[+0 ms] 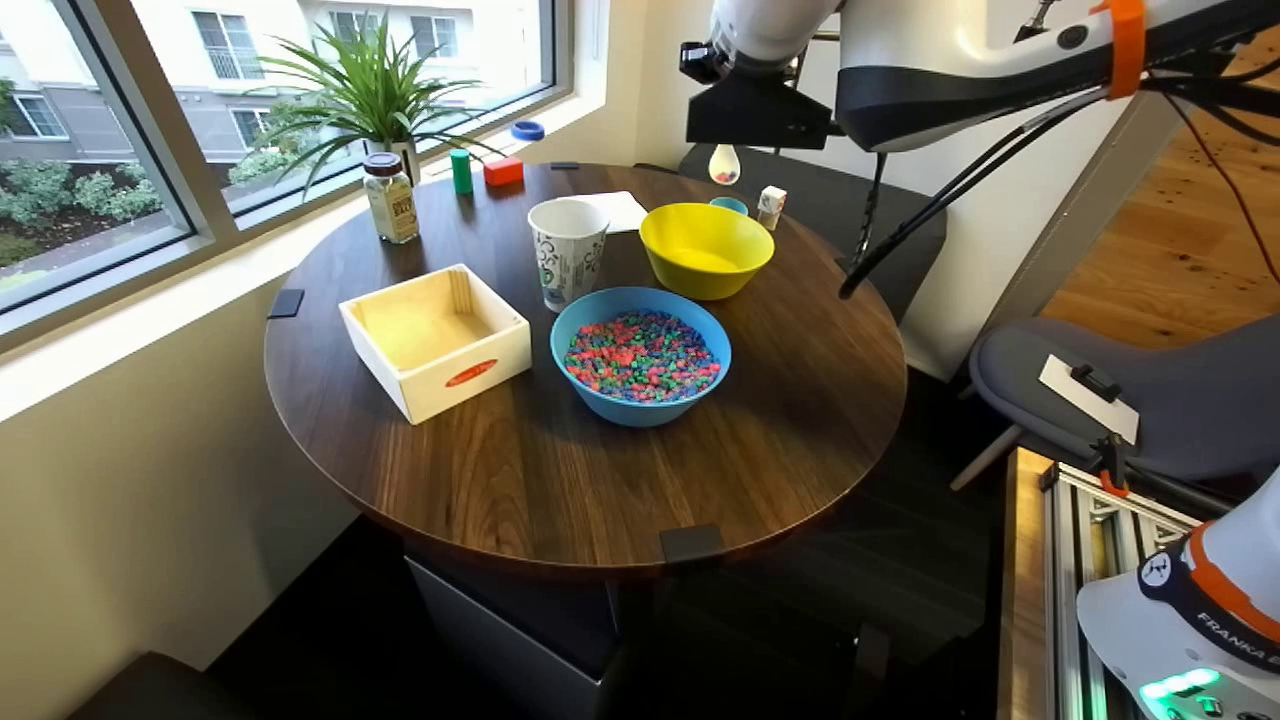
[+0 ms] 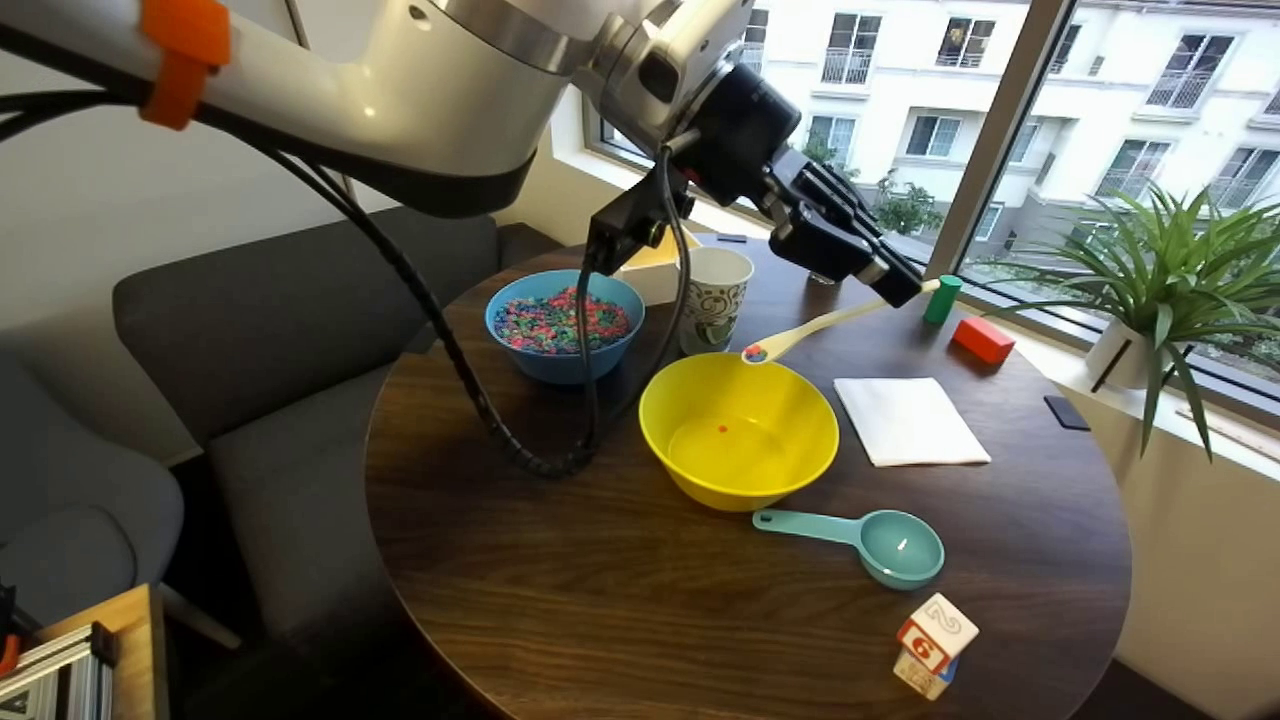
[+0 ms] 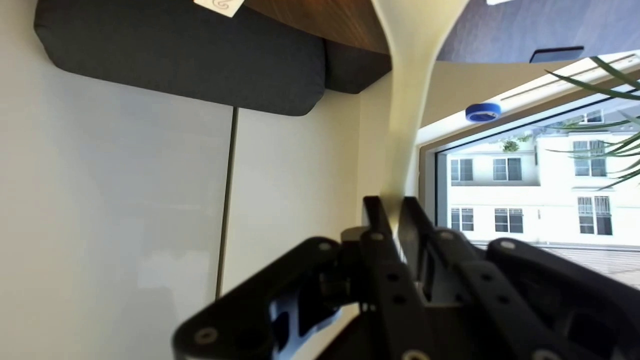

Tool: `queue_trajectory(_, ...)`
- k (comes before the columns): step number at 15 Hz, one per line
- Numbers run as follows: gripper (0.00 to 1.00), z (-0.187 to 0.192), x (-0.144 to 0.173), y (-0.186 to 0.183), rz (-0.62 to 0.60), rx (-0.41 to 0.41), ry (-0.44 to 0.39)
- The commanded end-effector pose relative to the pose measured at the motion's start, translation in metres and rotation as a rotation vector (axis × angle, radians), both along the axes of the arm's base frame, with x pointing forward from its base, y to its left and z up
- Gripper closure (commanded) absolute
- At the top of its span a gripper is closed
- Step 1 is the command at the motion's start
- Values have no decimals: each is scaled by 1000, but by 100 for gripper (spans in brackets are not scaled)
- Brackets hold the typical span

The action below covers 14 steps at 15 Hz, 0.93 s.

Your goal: Use the spoon to scoop out of the blue bowl, empty the content into the yellow bowl and the cup and place the spoon back

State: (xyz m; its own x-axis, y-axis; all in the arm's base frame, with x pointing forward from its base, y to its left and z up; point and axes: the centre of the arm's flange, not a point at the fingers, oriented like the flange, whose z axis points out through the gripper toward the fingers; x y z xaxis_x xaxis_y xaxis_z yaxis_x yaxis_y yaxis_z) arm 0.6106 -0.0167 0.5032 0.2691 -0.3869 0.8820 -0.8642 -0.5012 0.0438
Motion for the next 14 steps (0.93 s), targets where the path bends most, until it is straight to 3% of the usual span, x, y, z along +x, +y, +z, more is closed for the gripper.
queue_trajectory(1, 97, -6, 3, 7, -13, -49, -12)
queue_trajectory(13, 97, -13, 5, 9, -30, -137, -15)
queue_trajectory(14, 97, -13, 4, 12, -12, -112, 1)
